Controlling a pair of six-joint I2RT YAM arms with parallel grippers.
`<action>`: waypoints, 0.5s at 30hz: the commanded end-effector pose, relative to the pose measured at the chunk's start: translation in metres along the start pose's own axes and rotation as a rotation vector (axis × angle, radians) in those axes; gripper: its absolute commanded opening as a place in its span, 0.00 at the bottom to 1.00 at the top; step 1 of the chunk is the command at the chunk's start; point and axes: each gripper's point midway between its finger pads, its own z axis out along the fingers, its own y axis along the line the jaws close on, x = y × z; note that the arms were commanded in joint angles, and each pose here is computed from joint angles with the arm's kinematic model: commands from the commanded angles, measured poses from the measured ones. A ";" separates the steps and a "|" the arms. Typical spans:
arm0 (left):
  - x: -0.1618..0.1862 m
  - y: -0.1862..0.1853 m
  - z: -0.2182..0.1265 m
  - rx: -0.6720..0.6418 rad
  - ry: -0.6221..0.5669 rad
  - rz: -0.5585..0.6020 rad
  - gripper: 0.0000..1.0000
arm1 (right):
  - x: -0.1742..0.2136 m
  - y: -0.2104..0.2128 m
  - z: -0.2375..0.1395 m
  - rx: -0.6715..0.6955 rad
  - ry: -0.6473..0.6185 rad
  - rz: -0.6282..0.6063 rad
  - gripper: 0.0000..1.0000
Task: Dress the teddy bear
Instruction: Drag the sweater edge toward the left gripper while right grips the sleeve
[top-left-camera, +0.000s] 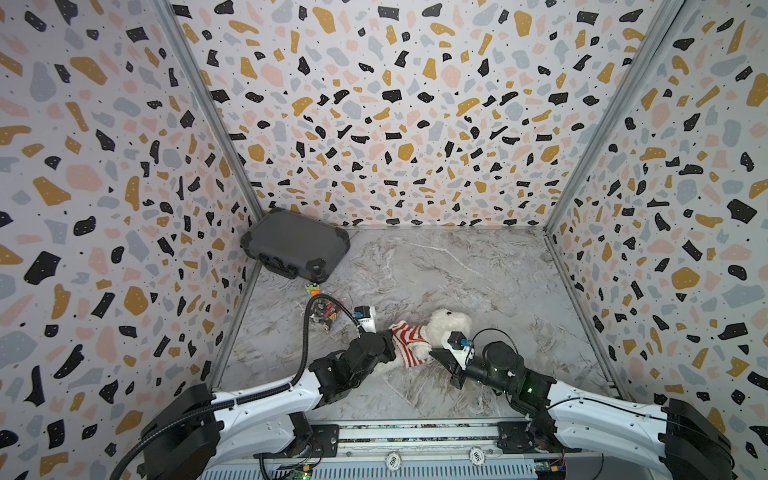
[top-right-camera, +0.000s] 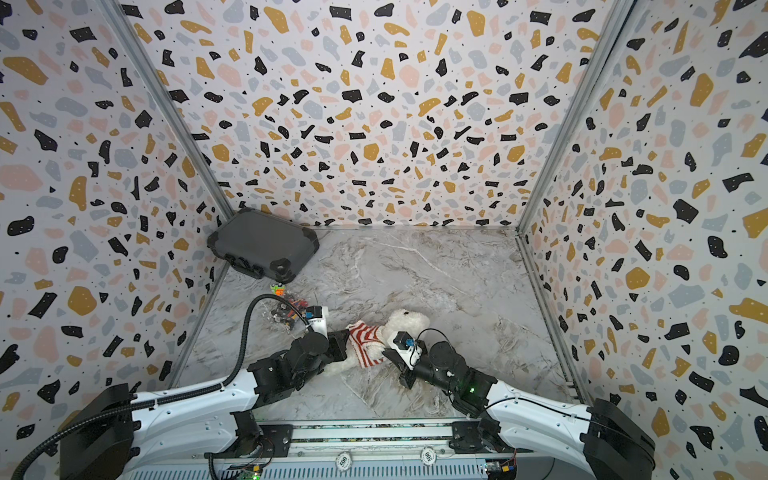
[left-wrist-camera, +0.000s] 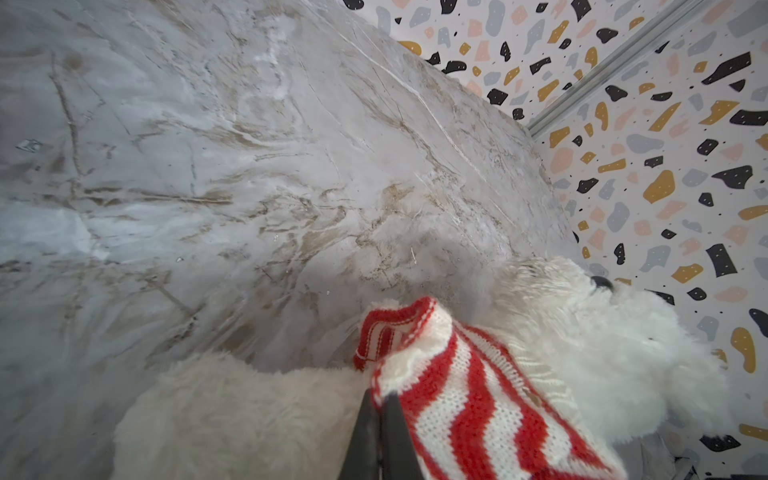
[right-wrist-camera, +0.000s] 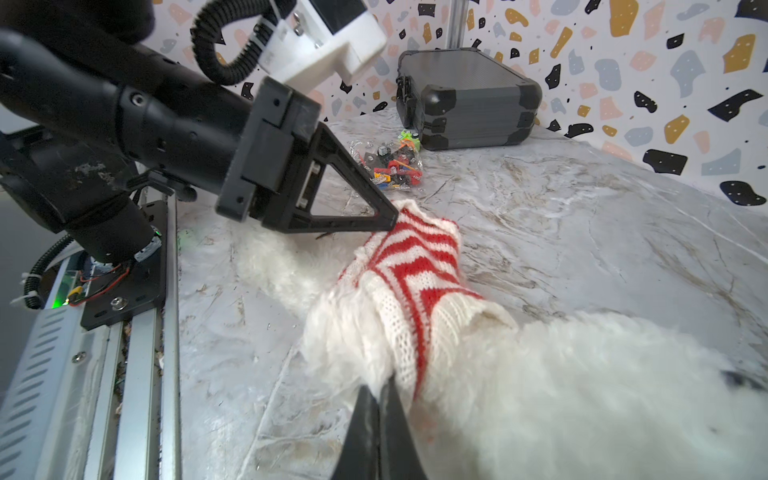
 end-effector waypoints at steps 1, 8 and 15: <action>-0.006 -0.001 0.007 -0.009 -0.007 0.049 0.00 | -0.011 0.008 0.001 -0.042 -0.042 -0.026 0.00; 0.000 -0.013 0.006 0.071 0.016 0.038 0.00 | -0.009 0.002 0.008 -0.014 -0.035 0.010 0.03; 0.003 -0.024 0.000 0.154 0.014 0.006 0.00 | -0.007 -0.003 0.007 0.017 -0.030 0.016 0.39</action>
